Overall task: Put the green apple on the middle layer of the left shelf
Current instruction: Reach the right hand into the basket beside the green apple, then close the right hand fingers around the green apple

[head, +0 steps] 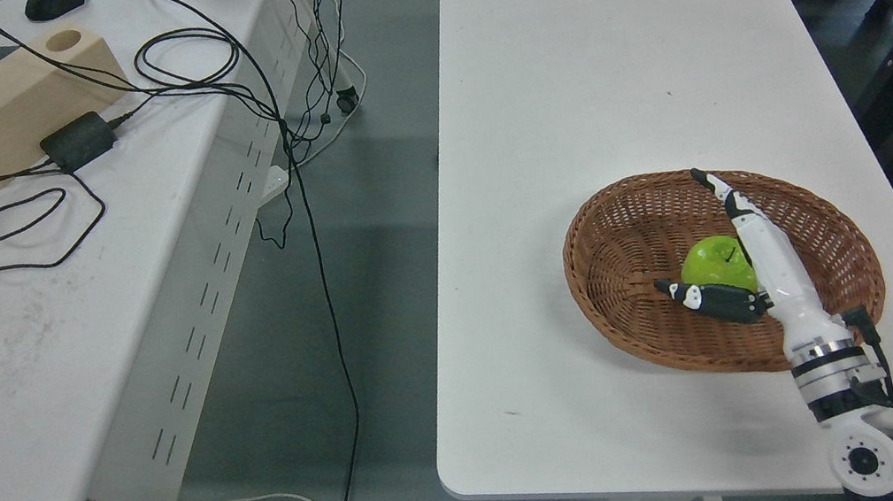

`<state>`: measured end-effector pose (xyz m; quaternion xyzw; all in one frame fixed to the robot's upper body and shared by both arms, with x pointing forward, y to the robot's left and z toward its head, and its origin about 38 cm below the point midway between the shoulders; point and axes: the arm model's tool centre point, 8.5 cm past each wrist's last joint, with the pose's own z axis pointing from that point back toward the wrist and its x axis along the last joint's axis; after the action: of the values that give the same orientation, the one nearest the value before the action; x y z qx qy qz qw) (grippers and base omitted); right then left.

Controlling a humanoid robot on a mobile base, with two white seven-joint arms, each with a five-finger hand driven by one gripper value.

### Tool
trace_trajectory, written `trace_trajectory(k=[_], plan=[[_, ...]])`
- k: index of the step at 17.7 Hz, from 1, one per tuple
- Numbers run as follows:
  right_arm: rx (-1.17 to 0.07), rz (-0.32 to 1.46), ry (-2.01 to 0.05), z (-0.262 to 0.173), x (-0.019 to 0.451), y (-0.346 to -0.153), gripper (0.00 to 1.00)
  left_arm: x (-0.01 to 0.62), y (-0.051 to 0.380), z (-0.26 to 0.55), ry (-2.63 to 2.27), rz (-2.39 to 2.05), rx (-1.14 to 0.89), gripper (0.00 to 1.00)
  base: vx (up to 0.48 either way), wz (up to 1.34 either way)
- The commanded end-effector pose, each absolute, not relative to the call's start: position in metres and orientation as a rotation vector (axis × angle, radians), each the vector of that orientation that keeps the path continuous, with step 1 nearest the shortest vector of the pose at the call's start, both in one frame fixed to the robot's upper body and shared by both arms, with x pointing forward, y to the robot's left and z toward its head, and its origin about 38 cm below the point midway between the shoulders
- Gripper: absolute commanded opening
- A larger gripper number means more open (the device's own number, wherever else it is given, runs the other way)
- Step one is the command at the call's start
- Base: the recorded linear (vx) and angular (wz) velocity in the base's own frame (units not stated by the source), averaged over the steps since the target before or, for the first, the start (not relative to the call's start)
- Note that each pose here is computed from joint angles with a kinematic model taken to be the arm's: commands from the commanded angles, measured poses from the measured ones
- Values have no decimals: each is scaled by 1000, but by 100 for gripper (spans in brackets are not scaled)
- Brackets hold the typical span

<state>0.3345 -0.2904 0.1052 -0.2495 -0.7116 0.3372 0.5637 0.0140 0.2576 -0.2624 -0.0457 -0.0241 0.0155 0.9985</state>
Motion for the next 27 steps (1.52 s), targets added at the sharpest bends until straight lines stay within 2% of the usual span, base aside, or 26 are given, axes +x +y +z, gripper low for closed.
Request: trace_trajectory(k=[1,12,23,27], plan=[[-549,898,-1649,93,335,-270,97,28,269,-261,-69,28,-75,100,0,0],[-587,845,-1590,94,357,-281,97,28,269,-261,-70,27,-75,100,0,0],[-571,845,-1466,57,362,-299,97,28,269,-261,-70,27,-75,100,0,0],[-581,848,-1464,56,361,-303,97,28,269,-261,-70,27,-75,100,0,0]])
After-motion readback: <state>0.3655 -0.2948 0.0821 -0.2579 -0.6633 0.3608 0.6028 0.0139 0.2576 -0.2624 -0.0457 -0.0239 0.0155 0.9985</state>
